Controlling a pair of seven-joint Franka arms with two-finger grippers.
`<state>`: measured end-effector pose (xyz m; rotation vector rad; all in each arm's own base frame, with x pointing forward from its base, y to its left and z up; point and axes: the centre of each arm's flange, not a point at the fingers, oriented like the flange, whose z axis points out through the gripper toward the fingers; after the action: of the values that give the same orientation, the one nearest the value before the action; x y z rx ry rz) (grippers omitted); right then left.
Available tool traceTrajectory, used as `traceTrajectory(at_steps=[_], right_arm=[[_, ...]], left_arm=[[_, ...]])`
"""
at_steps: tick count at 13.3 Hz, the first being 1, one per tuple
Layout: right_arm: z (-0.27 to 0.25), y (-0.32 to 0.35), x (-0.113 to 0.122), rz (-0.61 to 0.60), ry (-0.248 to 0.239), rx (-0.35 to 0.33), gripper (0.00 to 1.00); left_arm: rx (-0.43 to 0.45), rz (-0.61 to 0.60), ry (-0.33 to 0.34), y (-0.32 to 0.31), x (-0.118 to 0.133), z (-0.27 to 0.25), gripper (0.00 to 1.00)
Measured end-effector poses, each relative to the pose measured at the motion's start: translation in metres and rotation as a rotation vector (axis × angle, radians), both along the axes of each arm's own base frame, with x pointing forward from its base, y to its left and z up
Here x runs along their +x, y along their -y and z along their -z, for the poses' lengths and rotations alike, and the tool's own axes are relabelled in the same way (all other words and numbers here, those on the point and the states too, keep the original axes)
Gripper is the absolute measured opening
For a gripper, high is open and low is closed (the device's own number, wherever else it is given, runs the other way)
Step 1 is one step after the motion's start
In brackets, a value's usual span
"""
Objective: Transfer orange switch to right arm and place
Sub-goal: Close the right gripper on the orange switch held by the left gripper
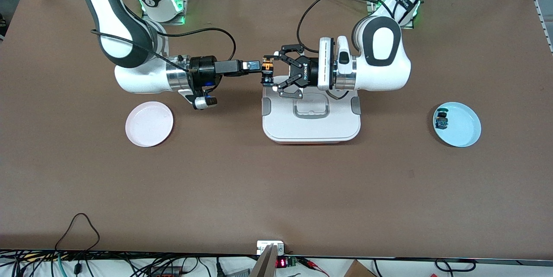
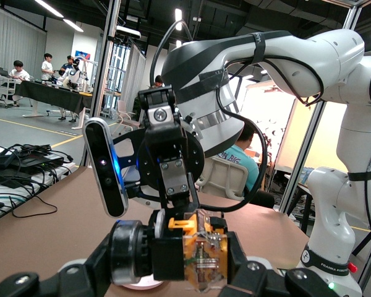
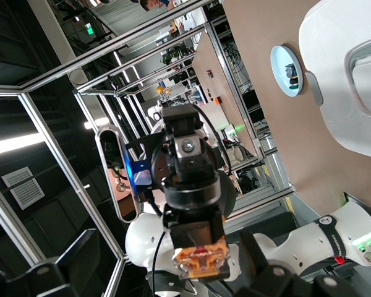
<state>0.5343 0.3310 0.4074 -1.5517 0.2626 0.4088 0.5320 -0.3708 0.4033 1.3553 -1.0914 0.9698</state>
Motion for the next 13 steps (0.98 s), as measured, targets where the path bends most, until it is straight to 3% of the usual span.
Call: traceTrajectory(at_steps=[5,7,10,13], right_arm=[[0.0058,-0.0032,-0.0011,-0.004,-0.004,-0.004,0.96],[0.0059,-0.0032,-0.0011,-0.003,-0.003,-0.004,0.79],[0.0059,-0.0033,-0.0011,-0.003,-0.003,-0.004,0.74],[0.0096,-0.002,-0.0017,0.0,0.013,-0.007,0.45]], left_arm=[[0.0,0.001,0.0,0.0003,-0.0002,0.0,0.72],[0.0,0.0,0.0,0.0002,-0.0002,0.0,0.72],[0.0,0.001,0.0,0.0003,-0.0002,0.0,0.72],[-0.006,-0.006,-0.009,-0.001,0.0023,-0.0025,0.72]])
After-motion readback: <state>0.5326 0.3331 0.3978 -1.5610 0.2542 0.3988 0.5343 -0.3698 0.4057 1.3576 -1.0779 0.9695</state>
